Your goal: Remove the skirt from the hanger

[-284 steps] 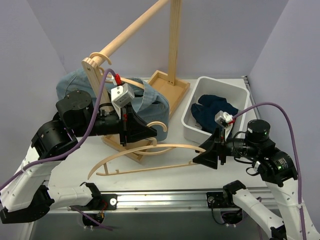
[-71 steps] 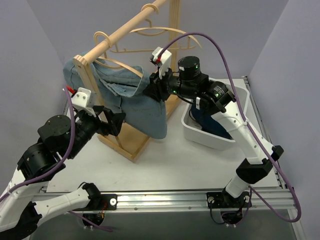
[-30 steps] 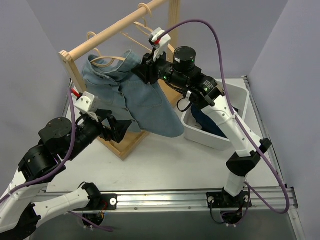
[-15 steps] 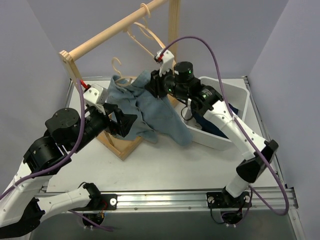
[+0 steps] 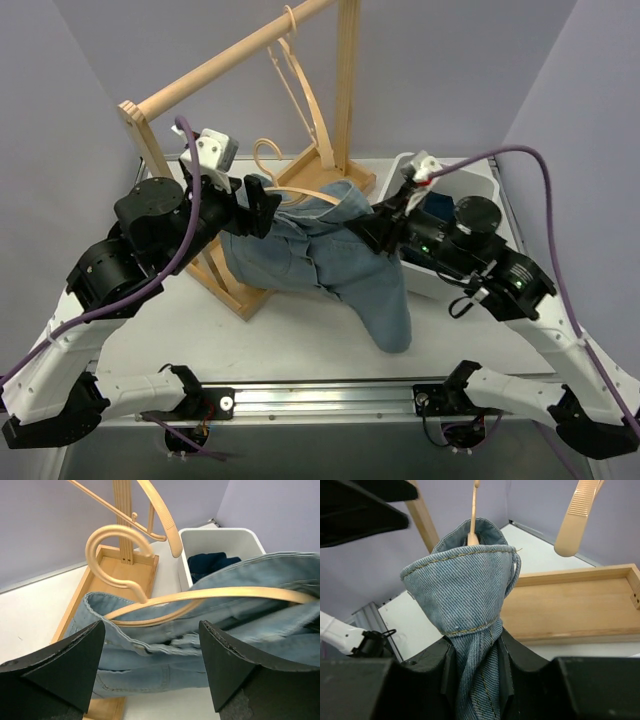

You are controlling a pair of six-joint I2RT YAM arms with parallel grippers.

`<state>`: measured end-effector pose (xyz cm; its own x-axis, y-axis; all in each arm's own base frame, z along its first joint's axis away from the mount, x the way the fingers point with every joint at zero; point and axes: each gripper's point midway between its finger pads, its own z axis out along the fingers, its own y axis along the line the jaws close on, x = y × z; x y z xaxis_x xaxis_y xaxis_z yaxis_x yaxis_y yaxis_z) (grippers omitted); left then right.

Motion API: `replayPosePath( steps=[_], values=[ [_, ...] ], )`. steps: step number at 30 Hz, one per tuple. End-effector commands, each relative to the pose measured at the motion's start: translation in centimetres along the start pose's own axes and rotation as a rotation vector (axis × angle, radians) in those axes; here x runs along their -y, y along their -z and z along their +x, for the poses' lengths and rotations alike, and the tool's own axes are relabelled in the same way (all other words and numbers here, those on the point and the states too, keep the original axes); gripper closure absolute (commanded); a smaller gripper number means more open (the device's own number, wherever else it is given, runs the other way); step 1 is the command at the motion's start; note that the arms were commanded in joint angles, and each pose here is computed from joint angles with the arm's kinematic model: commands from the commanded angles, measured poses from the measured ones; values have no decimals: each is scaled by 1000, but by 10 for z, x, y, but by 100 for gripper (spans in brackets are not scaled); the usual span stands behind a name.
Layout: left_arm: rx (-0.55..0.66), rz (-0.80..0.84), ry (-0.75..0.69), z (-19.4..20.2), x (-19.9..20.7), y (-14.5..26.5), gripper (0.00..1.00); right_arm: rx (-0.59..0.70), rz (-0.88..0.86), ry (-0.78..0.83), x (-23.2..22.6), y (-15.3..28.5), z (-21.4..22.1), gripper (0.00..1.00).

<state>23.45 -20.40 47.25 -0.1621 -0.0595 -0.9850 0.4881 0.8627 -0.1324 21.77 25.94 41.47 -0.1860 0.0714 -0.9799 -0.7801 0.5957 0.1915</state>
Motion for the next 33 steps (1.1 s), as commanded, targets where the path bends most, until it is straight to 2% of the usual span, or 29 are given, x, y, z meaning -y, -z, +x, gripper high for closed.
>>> replayPosePath(
  steps=[1,2,5,13,20,33],
  values=[
    [14,-11,18,-10,-1,1,17,131,-84,-3,-21,19,-33,100],
    [18,-7,19,-12,0,2,23,138,-94,-7,-24,25,-34,100],
    [18,-6,25,-15,0,3,27,146,-93,-18,-25,38,-30,100],
    [14,31,82,-15,10,1,27,162,-121,-37,-32,58,-21,100],
    [2,40,92,-11,12,-1,32,211,-144,-32,-40,76,-37,100],
    [-1,72,104,-8,21,-12,31,227,-249,-41,-61,94,-39,100]
  ],
)
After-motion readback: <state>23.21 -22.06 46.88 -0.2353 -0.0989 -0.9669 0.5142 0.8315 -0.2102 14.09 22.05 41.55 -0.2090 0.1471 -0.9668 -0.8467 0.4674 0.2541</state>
